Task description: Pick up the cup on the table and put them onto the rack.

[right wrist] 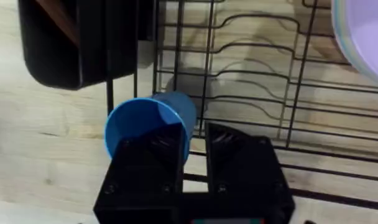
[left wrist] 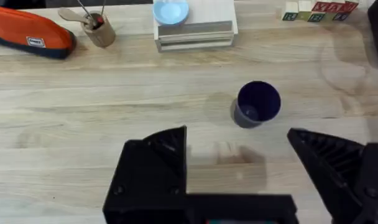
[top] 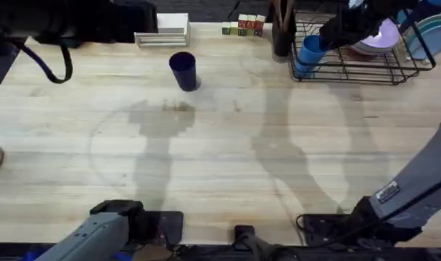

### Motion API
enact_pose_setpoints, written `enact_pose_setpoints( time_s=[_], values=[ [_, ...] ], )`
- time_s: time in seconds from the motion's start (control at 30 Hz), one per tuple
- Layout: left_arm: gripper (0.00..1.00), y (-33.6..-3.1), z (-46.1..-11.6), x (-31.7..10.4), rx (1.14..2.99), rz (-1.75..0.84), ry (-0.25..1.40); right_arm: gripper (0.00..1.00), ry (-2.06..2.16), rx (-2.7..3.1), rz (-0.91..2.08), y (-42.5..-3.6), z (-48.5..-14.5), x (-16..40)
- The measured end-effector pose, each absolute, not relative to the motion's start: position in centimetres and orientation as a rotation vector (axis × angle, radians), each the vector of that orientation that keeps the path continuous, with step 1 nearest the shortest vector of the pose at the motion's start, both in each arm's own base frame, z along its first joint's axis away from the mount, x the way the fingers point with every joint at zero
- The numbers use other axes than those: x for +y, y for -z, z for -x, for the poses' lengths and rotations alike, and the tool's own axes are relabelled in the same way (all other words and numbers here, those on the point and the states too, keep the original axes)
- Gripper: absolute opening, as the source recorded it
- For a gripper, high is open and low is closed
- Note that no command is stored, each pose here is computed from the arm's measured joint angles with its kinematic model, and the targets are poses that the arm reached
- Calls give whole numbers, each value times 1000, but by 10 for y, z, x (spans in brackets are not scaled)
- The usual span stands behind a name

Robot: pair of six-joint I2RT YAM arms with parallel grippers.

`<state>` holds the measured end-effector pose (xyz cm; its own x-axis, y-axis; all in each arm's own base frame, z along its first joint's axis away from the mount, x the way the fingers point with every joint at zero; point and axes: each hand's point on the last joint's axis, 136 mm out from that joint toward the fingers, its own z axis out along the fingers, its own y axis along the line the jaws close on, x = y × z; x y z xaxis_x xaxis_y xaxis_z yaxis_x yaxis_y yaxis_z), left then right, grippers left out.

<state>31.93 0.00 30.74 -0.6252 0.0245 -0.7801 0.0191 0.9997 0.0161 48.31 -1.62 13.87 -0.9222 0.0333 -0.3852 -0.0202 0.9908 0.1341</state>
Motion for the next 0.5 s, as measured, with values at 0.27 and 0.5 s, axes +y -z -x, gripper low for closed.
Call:
enact_pose_setpoints(
  time_s=[0.27,0.5],
  values=[
    [993,-307,-319,0,2247,-30,-8,219,-189,2734,-9,-157,-482,-16],
    [993,-306,-318,0,2253,-30,-8,214,-194,2758,-12,-173,-474,-15]
  ],
)
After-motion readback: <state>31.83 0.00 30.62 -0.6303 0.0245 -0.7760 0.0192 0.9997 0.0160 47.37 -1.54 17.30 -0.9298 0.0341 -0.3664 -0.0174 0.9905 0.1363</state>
